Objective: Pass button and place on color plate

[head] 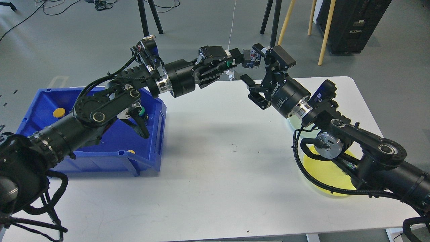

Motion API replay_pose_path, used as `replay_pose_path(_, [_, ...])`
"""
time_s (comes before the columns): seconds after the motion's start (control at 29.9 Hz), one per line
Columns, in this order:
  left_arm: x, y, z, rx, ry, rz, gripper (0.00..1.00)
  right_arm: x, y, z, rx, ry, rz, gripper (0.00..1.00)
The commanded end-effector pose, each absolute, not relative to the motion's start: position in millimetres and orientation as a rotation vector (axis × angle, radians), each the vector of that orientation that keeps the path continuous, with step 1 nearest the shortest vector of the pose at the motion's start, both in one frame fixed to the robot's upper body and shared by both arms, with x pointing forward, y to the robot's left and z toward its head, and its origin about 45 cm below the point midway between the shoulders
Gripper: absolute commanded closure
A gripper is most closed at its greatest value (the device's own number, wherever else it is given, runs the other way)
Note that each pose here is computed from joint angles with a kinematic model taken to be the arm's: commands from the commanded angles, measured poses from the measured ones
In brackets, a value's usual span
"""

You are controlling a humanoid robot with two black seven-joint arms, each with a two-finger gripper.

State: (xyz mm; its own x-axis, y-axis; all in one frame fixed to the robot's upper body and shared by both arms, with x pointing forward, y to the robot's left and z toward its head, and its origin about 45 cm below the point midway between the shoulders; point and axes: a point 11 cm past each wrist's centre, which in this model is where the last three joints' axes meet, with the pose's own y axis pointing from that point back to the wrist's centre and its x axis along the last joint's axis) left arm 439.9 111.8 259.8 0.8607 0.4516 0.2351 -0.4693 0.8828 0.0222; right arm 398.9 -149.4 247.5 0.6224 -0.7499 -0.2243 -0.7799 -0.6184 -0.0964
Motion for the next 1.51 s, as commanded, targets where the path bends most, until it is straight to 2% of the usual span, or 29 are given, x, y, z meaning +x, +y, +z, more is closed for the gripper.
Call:
replay_pose_path(0.0, [440,112,260,0.079,-0.228,0.483,0.95,400,-146,251,-2.656,1.255,0.224,0.33])
replay_pose_path(0.2, [440,112,260,0.08,-0.227,0.483,0.95,400,-142,253,-2.655,1.245,0.219,0.48])
replay_pose_path(0.27, [440,112,260,0.077,-0.226,0.485,0.95,400,-143,254,-2.657,1.246,0.215,0.6])
replay_pose_path(0.37, [442,115,259,0.083,-0.225,0.494,0.95,400,-142,253,-2.669,1.248,0.191,0.92])
replay_pose_path(0.47, [442,115,258,0.085,-0.224,0.496,0.95,401,-143,252,-2.657,1.279,0.19,0.99])
replay_pose_path(0.54, [442,115,258,0.085,-0.224,0.496,0.95,400,-144,252,-2.655,1.281,0.191,0.99])
replay_pose_path(0.6, [442,115,258,0.084,-0.224,0.495,0.89,401,-144,252,-2.651,1.294,0.189,0.99])
replay_pose_path(0.67, [441,115,257,0.083,-0.219,0.497,0.77,401,-144,252,-2.65,1.299,0.191,0.99])
replay_pose_path(0.74, [441,116,254,0.076,-0.205,0.504,0.57,401,-145,251,-2.648,1.306,0.192,0.99])
replay_pose_path(0.84, [441,117,254,0.066,-0.194,0.51,0.44,401,-146,249,-2.646,1.319,0.193,0.99])
replay_pose_path(0.9, [441,117,255,0.062,-0.19,0.513,0.28,401,-146,248,-2.645,1.325,0.194,0.99])
replay_pose_path(0.94, [441,117,255,0.058,-0.186,0.515,0.25,401,-147,248,-2.643,1.333,0.195,0.99])
replay_pose_path(1.04, [442,118,256,0.041,-0.169,0.525,0.2,401,-148,247,-2.639,1.346,0.192,0.99])
replay_pose_path(1.27, [442,121,252,0.037,-0.151,0.537,0.18,408,-168,240,-2.565,1.489,0.225,0.99])
replay_pose_path(1.37, [442,121,251,0.034,-0.147,0.539,0.18,423,-204,215,-2.412,1.797,0.358,0.99])
replay_pose_path(1.47, [442,121,251,0.034,-0.147,0.539,0.18,434,-262,167,-2.145,2.201,0.701,0.99])
